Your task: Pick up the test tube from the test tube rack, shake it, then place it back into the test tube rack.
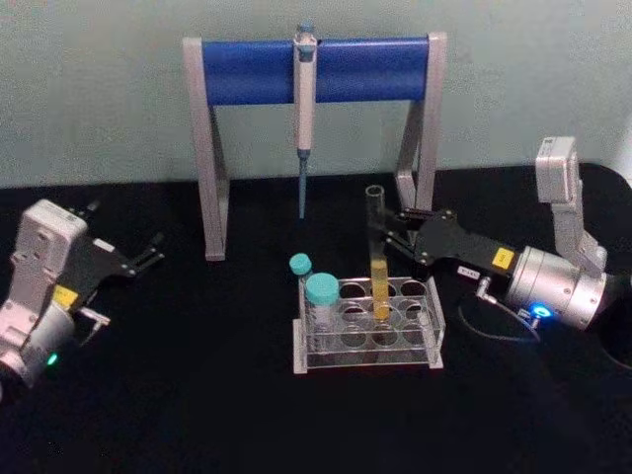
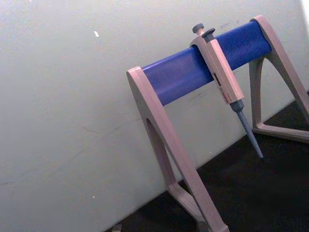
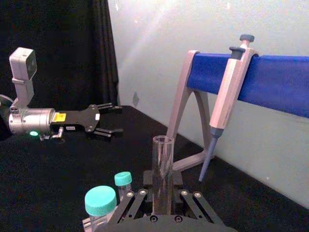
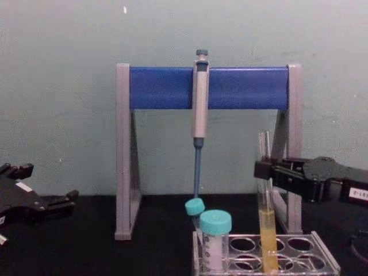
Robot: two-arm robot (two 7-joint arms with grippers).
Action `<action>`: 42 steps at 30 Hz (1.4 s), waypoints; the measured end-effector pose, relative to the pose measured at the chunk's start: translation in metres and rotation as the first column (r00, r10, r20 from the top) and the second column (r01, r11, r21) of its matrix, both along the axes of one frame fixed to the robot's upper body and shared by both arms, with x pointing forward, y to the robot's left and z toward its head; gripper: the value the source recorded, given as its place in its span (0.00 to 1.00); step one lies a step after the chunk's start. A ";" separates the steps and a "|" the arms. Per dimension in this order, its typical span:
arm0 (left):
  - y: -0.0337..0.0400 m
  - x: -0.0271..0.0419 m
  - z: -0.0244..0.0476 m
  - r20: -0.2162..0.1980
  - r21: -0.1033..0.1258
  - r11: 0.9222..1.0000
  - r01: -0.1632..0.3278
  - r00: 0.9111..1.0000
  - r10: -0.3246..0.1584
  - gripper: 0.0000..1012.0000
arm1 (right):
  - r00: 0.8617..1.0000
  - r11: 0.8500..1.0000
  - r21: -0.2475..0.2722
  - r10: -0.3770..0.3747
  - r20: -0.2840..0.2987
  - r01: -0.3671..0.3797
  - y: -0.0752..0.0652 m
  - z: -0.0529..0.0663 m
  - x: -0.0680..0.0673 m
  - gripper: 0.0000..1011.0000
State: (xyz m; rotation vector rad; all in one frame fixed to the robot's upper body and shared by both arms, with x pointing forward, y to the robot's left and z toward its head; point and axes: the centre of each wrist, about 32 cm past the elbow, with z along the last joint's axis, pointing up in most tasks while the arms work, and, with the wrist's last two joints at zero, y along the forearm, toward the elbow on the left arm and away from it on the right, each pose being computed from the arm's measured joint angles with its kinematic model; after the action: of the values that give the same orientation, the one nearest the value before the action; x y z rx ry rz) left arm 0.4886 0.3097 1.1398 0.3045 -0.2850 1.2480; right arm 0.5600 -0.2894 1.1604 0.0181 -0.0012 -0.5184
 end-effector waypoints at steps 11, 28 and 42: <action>0.0000 0.0000 0.0000 0.000 0.000 1.000 0.000 1.000 0.000 0.99 | 1.000 1.000 -0.017 -0.003 -0.013 0.003 0.000 -0.002 -0.001 0.23; 0.0000 0.0000 0.0000 0.000 0.000 1.000 0.000 1.000 0.000 0.99 | 1.000 0.999 -0.037 -0.002 -0.030 0.001 -0.001 -0.004 -0.001 0.23; 0.0000 0.0000 0.0000 0.000 0.000 1.000 0.000 1.000 0.000 0.99 | 1.000 0.999 -0.049 0.000 -0.028 -0.001 0.000 -0.005 -0.001 0.23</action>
State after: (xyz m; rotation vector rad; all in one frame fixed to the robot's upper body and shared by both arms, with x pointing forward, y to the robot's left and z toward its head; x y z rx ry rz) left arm 0.4886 0.3097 1.1398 0.3045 -0.2850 1.2480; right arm 0.5590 -0.2898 1.1557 -0.0367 0.0135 -0.5181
